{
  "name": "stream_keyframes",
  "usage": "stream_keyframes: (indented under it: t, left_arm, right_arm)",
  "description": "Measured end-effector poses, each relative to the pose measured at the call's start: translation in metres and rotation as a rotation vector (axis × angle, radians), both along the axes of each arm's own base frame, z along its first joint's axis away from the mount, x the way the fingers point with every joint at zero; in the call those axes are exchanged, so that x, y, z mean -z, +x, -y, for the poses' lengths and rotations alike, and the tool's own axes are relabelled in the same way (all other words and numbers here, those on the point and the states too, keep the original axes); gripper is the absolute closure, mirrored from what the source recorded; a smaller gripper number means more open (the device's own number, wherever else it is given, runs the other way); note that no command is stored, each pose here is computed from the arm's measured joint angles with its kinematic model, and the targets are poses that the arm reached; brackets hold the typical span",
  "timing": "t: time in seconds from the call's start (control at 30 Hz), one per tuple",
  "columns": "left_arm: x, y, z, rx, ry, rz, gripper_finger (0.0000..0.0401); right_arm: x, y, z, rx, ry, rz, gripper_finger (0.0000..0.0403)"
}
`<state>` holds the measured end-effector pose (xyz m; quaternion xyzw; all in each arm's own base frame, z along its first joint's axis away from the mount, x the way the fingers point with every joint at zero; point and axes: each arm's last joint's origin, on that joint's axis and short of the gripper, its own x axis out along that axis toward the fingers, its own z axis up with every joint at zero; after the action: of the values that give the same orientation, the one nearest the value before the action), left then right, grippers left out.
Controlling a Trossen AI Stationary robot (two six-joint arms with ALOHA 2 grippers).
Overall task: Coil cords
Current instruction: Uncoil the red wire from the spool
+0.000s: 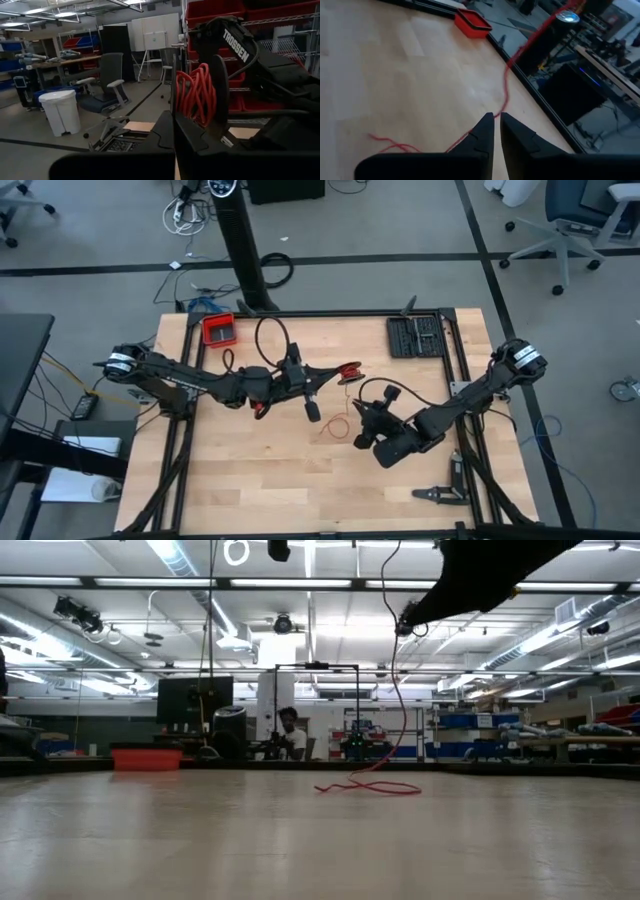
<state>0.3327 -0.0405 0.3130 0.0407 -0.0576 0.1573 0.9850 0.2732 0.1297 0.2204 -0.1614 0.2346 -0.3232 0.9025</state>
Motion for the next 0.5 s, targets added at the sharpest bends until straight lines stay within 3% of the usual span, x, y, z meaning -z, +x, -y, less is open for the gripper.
stream_keyframes:
  t: [0.5]
  left_arm:
    - [0.000,0.000,0.000,-0.001,0.003,0.001,0.0401]
  right_arm:
    - [-0.002,0.012,0.014,-0.005,0.051,0.003,0.0358]
